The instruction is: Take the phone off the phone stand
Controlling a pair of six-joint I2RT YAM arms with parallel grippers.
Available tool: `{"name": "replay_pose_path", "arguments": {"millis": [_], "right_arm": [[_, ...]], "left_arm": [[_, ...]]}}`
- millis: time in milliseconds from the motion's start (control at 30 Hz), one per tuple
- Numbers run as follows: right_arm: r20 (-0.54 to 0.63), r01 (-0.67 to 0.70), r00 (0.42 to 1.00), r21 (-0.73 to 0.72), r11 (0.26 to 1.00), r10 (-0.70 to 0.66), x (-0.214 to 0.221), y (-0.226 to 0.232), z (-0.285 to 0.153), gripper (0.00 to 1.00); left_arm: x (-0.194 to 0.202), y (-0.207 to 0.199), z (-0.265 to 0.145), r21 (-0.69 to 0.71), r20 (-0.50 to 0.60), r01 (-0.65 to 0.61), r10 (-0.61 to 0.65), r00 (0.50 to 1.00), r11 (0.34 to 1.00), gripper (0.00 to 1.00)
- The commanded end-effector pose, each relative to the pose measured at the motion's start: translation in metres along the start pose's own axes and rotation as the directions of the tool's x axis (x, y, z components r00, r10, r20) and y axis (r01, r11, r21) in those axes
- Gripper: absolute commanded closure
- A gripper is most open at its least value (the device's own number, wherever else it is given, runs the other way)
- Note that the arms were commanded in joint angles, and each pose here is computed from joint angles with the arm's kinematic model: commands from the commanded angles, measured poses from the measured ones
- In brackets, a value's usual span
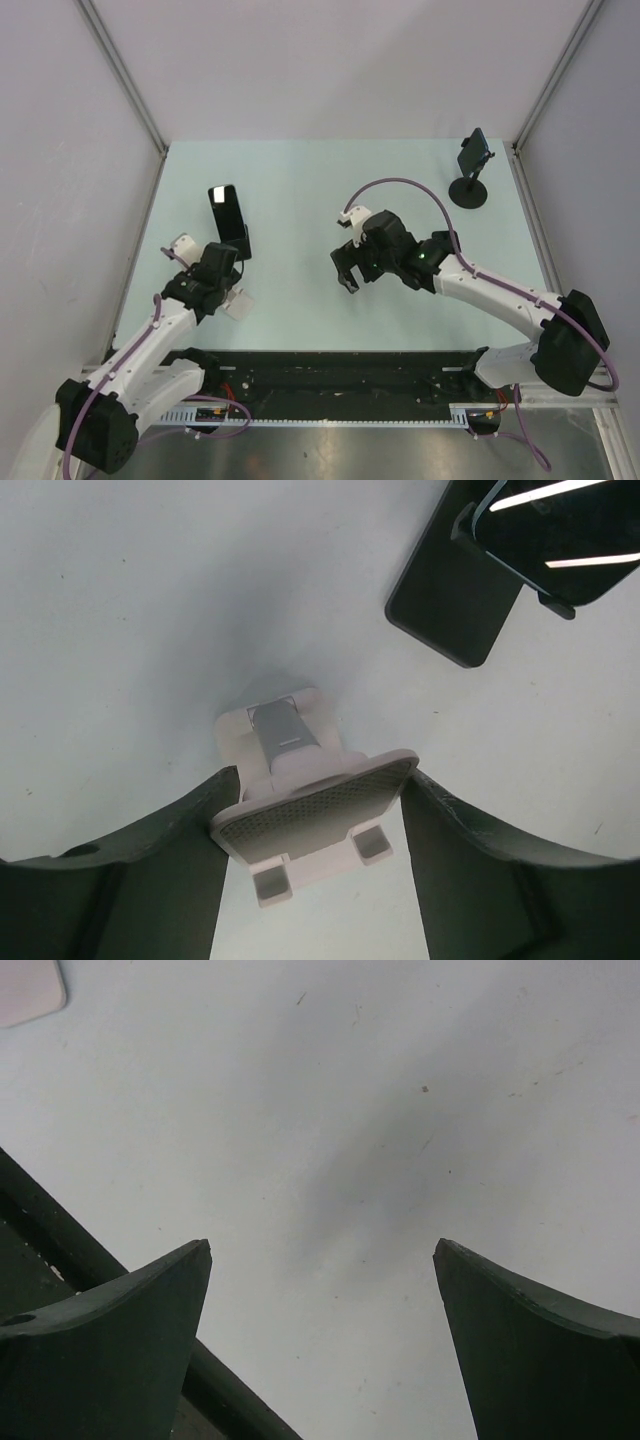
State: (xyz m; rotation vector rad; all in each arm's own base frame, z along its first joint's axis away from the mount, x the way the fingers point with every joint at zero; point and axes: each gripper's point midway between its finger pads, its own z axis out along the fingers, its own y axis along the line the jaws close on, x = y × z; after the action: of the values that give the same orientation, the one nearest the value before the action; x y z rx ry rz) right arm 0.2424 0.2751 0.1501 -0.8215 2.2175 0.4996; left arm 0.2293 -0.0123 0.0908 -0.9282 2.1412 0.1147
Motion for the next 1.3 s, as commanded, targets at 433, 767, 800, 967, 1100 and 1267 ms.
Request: {"name": "replay_pose_path", "arguments": {"millis": [433,767,800,967,1100,1267], "right_arm": [[0.102,-0.046,0.991,-0.305,0.951,0.081,-0.019,0.102,0.023,0.07],[0.187,-0.057,0.972,-0.399,0.915,0.143,-0.043,0.125,0.035,0.12],[0.199,-0.055,0.968,-0.427,0.902,0.154,-0.048,0.127,0.032,0.12],[0.202,-0.095,0.957,-0.455,0.885,0.206,-0.048,0.125,0.031,0.2],[0.196,-0.143,0.944,-0.479,0.866,0.264,-0.05,0.12,0.029,0.24],[0.193,-0.196,0.925,-0.497,0.845,0.328,-0.051,0.113,0.023,0.3]], "left_arm": [[-0.002,-0.064,-0.047,0.308,-0.11,0.032,0.003,0.994,0.951,0.96],[0.018,-0.138,-0.107,0.531,-0.144,-0.118,0.227,0.963,0.839,1.0],[0.019,-0.142,-0.111,0.546,-0.142,-0.132,0.246,0.959,0.827,0.99],[0.018,-0.16,-0.13,0.601,-0.128,-0.148,0.277,0.952,0.786,1.0],[0.019,-0.166,-0.137,0.623,-0.121,-0.165,0.303,0.945,0.765,1.0],[0.014,-0.171,-0.141,0.634,-0.099,-0.177,0.306,0.947,0.752,1.0]]}}
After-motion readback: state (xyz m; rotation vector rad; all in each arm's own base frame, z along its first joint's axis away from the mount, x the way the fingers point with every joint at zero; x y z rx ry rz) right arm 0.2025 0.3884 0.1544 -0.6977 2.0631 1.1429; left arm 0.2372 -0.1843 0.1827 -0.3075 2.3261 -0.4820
